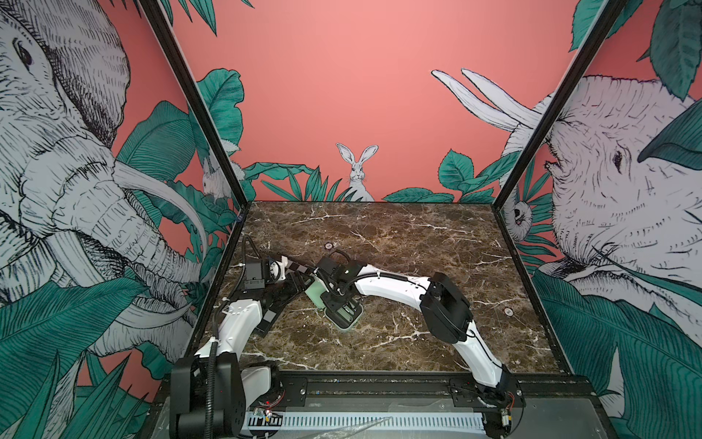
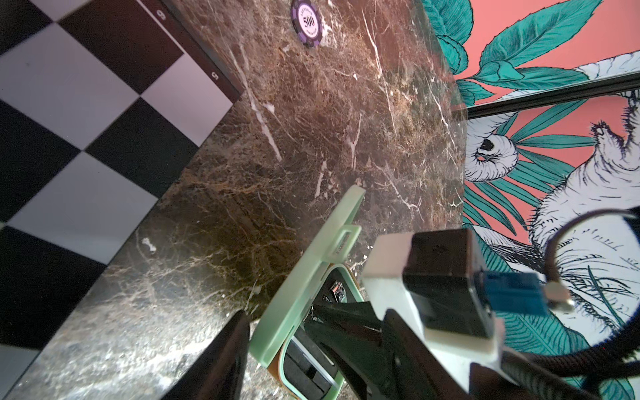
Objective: Organize nail clipper sets
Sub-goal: Adjust the nail clipper in the storage box.
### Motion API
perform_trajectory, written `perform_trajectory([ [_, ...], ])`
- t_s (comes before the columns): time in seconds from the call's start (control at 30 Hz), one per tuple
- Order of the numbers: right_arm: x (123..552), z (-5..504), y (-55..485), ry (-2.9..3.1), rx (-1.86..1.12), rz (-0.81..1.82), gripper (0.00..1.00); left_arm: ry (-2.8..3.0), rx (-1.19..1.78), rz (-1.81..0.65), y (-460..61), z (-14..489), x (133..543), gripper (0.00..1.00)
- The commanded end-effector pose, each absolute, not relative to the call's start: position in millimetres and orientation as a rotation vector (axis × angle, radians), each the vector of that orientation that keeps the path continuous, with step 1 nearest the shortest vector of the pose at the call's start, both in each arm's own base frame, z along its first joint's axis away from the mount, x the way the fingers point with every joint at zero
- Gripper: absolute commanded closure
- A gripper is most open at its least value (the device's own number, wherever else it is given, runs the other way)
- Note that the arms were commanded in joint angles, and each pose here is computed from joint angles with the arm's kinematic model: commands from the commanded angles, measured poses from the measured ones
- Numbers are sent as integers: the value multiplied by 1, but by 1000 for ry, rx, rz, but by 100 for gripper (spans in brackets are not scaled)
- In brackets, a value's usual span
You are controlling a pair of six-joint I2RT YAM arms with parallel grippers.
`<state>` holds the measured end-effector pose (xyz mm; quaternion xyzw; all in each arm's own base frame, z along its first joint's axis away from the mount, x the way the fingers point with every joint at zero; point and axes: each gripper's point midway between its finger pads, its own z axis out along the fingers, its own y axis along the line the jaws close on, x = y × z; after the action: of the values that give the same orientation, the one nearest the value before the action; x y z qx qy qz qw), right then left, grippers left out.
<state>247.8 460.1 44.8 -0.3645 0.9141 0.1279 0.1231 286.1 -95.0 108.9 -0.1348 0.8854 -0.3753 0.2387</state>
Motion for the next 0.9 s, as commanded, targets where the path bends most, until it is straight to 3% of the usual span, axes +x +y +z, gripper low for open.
perform_trajectory([
  [0.0, 238, 18, 444, 2737, -1075, 284, 84, 2456, -376, -1015, -94, 99, 279, 37],
  [0.33, 236, 4, 434, 2752, -1065, 251, 86, 2439, -361, -1046, -98, 103, 280, 38],
  [0.67, 260, 120, 467, 2553, -946, 486, 69, 2391, -308, -1084, -103, 119, 280, 38],
  [0.87, 253, 160, 441, 2519, -877, 504, 67, 2325, -261, -1150, -109, 132, 282, 37],
])
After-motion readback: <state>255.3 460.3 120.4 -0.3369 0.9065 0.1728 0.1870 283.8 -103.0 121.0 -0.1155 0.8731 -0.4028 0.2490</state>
